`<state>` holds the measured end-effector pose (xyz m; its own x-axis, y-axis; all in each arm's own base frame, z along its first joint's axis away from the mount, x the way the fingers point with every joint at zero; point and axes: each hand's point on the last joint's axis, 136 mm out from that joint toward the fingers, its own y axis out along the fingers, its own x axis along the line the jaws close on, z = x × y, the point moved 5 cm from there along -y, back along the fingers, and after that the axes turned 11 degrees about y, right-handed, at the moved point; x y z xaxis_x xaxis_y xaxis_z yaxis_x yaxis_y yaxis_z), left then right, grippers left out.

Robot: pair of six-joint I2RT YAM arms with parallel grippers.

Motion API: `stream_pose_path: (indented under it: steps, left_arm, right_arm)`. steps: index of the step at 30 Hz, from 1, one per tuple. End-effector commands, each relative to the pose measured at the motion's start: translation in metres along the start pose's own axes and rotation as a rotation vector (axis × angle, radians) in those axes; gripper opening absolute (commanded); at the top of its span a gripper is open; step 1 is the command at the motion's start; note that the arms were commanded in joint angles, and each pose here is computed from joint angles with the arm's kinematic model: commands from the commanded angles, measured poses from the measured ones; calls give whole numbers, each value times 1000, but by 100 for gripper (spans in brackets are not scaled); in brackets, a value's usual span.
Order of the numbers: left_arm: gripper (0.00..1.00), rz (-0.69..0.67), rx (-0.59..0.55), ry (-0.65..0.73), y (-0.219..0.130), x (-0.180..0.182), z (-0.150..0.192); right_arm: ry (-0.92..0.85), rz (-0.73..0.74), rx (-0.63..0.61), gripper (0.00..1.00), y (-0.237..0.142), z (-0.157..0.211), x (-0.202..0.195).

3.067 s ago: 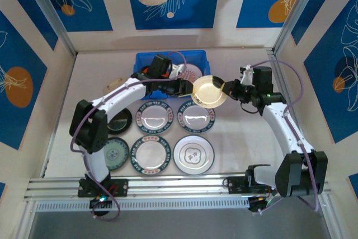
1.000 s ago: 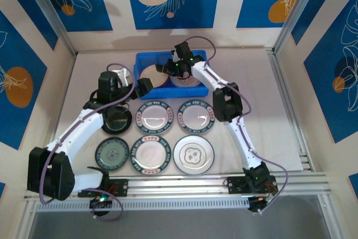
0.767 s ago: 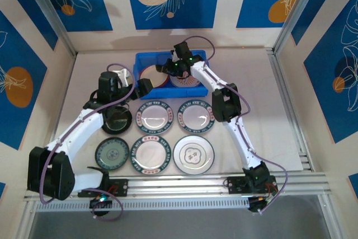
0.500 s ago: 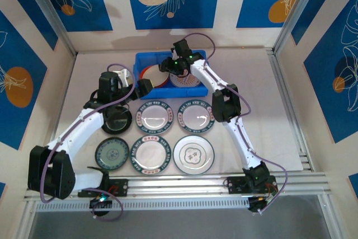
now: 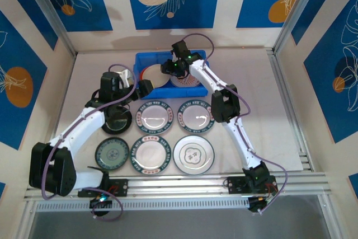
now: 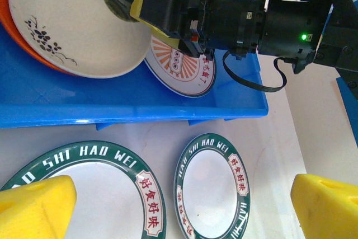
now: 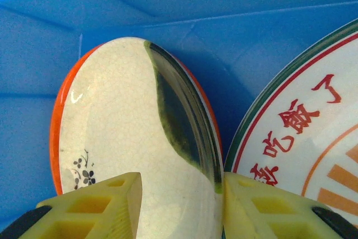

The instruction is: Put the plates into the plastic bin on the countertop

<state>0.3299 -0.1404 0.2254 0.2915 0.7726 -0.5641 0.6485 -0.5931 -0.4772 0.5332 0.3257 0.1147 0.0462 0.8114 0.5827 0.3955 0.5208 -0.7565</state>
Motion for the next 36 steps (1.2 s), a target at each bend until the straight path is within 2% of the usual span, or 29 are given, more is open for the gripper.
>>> stream_pose_path:
  steps: [1, 5, 10, 19, 25, 36]
  left_arm:
    - [98, -17, 4, 13, 0, 6, 2]
    - [98, -27, 12, 15, 1, 8, 3]
    - [99, -29, 27, 14, 3, 10, 4]
    - [99, -32, 22, 10, 4, 9, 3]
    - [99, -77, 16, 25, 0, 13, 1]
    - [99, -105, 11, 31, -4, 17, 3]
  right_arm:
    - [-27, -32, -15, 42, -10, -2, 18]
    - [-26, -25, -26, 44, -9, -2, 20]
    - [-34, -25, -35, 54, -11, -5, 22]
    - [-33, 43, -63, 60, -19, -10, 12]
    - [-38, 38, -78, 60, -27, -15, 13]
    - [-14, 31, -35, 44, -17, -7, 3]
